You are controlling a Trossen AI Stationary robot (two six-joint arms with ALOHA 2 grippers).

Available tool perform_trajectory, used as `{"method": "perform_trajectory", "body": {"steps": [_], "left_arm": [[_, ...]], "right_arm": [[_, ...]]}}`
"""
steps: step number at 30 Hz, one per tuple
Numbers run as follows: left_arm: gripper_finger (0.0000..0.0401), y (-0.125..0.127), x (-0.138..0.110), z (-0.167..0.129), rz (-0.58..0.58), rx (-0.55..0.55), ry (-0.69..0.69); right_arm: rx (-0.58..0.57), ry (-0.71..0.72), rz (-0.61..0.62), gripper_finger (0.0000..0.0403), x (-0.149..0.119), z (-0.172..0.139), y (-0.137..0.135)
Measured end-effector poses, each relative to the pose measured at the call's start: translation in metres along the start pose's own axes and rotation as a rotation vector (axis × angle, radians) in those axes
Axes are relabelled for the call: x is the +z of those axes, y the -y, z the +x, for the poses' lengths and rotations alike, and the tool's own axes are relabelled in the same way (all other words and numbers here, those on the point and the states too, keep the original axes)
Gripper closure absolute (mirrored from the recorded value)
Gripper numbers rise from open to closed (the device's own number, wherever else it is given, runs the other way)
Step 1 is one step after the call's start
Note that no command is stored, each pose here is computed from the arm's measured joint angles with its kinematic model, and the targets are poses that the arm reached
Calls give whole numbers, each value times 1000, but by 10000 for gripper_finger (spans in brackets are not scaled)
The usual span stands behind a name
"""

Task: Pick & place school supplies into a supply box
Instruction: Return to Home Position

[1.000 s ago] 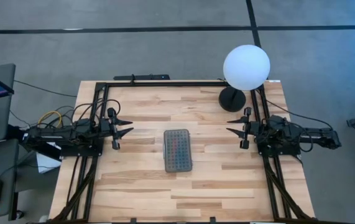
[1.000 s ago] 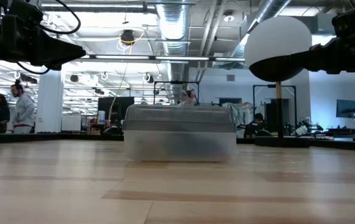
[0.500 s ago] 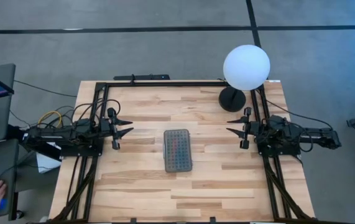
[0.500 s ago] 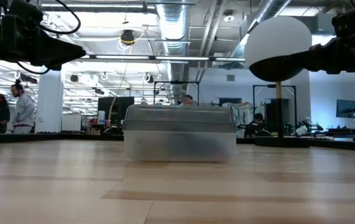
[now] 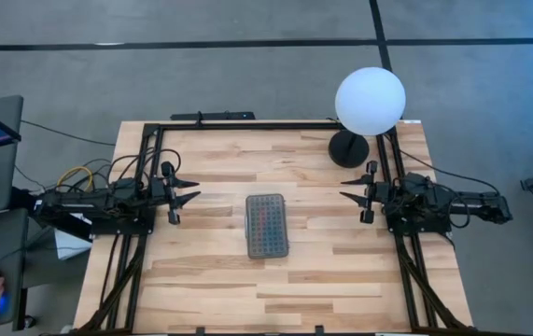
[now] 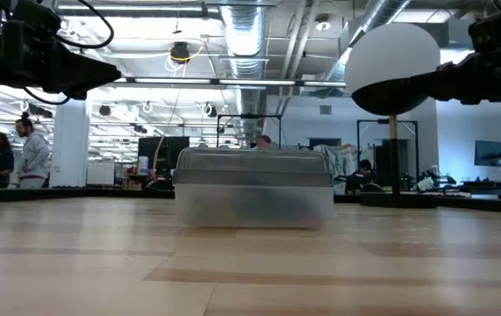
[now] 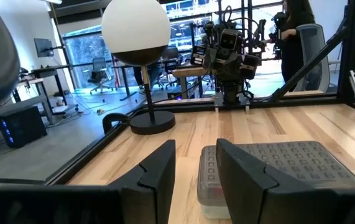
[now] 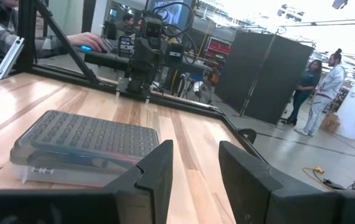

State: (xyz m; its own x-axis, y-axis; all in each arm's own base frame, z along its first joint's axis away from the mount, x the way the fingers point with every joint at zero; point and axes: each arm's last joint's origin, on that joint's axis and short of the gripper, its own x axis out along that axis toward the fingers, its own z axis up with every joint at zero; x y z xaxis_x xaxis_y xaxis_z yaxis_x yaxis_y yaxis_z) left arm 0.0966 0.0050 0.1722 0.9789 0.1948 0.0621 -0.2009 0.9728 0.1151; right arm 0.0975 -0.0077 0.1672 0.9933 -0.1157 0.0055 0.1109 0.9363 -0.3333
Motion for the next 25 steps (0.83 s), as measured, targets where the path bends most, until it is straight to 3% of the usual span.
{"method": "perform_trajectory", "body": {"steps": [25], "left_arm": [[289,0,0,0,12,0,0]], "right_arm": [[0,0,0,278,0,0,0]]}}
